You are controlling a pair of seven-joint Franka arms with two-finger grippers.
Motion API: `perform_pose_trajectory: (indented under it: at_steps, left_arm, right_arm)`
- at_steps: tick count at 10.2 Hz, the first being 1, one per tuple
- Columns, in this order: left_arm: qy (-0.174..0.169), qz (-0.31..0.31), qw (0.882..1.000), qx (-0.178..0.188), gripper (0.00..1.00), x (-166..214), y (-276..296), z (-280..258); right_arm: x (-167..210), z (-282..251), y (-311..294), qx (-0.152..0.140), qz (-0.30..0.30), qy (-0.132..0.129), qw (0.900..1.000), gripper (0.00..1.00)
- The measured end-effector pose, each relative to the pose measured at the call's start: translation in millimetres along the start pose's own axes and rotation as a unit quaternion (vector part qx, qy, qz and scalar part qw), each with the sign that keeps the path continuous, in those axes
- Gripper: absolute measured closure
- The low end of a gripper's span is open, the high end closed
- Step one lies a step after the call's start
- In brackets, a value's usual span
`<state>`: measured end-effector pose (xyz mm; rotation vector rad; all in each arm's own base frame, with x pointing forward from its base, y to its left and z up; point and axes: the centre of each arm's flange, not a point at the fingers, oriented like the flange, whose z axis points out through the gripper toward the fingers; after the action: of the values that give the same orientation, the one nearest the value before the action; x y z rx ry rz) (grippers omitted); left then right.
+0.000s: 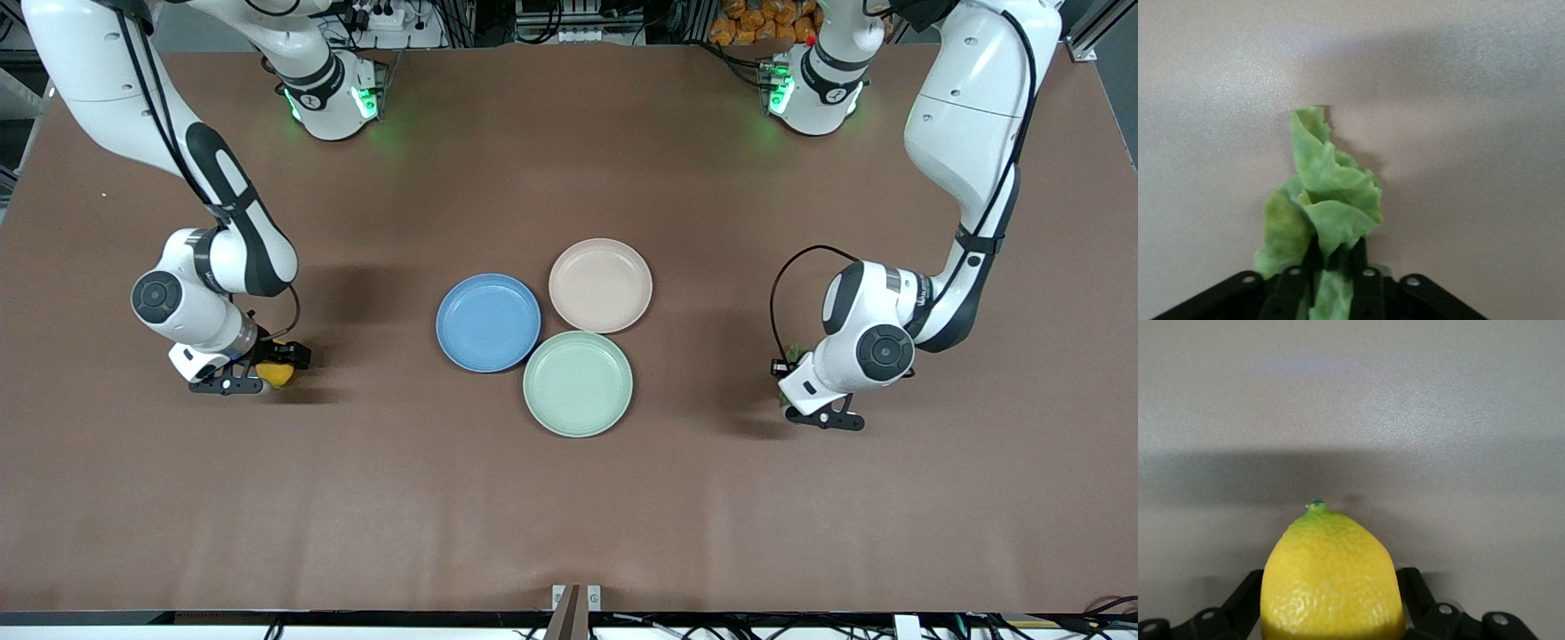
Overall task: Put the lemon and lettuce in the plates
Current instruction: 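Close the left gripper on the lettuce while the right gripper grasps the lemon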
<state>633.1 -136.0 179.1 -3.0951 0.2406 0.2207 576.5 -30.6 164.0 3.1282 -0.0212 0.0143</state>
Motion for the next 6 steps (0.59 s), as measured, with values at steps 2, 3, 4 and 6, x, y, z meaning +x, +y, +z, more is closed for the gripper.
perform_pose_trajectory:
  at_steps: [2,3,4,6]
  left_arm:
    - [0.004,-0.015,1.000,0.001,0.96,2,-6,-2]
    - [0.008,-0.027,1.000,0.001,0.96,4,-6,-5]
    - [0.014,-0.040,0.999,0.000,0.96,6,-4,-11]
    - [0.029,-0.052,0.998,-0.001,0.96,8,3,-29]
  right_arm:
    - [1,-2,0,0.000,0.000,0.002,1.000,0.39]
    - [0,-2,0,0.000,0.000,0.002,1.000,0.41]
    - [1,-2,0,0.000,0.000,0.001,1.000,0.41]
    - [1,-2,0,0.001,0.000,-0.014,1.000,0.41]
